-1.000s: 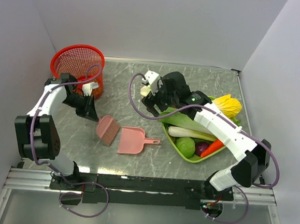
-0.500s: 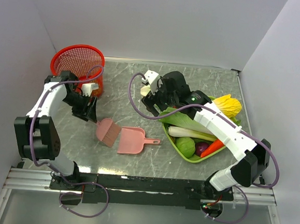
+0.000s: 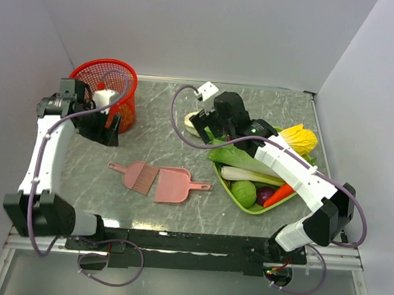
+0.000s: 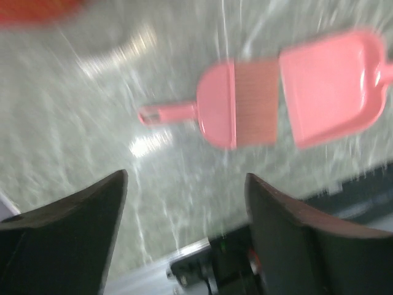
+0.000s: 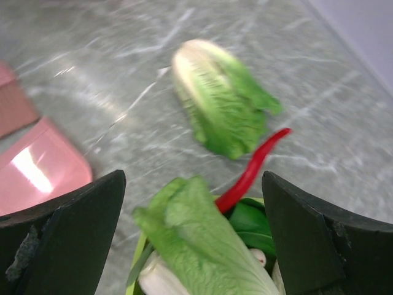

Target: Sweep away the paper scraps from the table

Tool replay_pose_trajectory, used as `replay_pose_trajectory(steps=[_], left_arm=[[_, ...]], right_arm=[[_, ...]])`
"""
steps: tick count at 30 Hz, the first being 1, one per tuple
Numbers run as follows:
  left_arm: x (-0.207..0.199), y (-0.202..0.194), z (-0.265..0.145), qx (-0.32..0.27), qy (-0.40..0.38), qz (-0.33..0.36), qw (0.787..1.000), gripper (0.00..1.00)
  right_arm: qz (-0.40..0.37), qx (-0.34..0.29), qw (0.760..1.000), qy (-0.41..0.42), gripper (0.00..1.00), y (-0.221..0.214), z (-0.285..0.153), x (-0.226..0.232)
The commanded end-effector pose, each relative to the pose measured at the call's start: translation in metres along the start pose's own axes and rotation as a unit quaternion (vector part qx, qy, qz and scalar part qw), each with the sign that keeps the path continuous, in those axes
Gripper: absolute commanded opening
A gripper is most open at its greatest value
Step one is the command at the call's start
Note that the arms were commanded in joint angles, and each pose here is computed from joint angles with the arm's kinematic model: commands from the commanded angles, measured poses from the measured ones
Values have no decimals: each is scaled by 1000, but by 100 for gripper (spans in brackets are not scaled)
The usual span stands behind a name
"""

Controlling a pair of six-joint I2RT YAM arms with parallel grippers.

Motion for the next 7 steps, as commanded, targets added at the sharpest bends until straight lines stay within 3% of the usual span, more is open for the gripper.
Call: replay_pose_trajectory(steps=[1,7], left_arm=[[-15,41,-42,-163,9,4,987,94],[-12,64,-65,-252,52,-12,966,99]], right_arm=[[79,-64,986,-132,100,35,-25,-34],[96,-104,979,-150,100,62,-39,-48]])
Point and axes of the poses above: each gripper's point midway between its finger pads, its own z axis out along the fingers, its own x axis along the line the jaws close on, y = z × x, the point moved 6 cm from there along -z, back along the fingers, and after that the axes turned 8 degrees about -z, right-handed, at the moved point
